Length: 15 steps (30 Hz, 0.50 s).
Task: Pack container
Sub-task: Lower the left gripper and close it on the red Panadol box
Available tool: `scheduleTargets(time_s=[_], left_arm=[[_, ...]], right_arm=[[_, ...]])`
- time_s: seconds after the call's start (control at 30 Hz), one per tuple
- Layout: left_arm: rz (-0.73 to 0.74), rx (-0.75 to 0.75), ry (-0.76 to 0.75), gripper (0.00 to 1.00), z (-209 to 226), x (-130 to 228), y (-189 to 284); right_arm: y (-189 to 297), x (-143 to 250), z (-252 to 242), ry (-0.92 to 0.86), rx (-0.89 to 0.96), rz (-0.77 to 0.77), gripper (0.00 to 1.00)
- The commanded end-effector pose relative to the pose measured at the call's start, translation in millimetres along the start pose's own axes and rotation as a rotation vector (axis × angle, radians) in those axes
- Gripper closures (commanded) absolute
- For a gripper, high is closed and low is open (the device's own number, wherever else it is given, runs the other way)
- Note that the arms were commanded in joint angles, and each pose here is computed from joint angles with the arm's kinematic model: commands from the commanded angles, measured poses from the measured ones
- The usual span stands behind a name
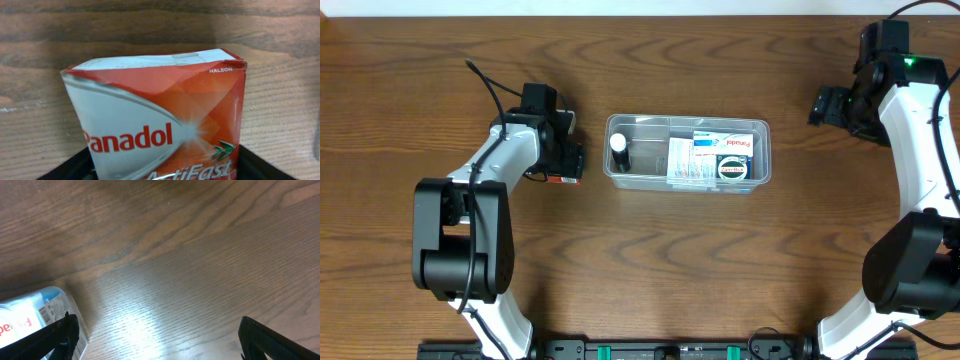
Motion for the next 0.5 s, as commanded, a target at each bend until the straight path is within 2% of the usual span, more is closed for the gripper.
scheduleTargets(time_s=[0.0, 0.23, 0.47], left_arm=[[0.015, -0.008, 0.006, 0.37, 1, 3, -5], [0.003, -0.013, 0.011, 0.37, 2, 0, 0], [-0.077, -0.134, 0.066, 0.37, 10, -13, 51]], right_arm=[[3, -3, -1, 0.008, 0.003, -0.016, 0.01], [3, -3, -1, 0.008, 0.003, -0.016, 0.01], [3, -3, -1, 0.008, 0.003, -0.016, 0.01]])
Point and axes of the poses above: each gripper's point midway between its finger pads, its own y axis back along the fingers, its own z axis along the line the jaws close on, x = y × z, the point moved 8 cm from there along y, back along the fingers, and after that the axes turned 15 degrees about -y, right-handed, at the moved point
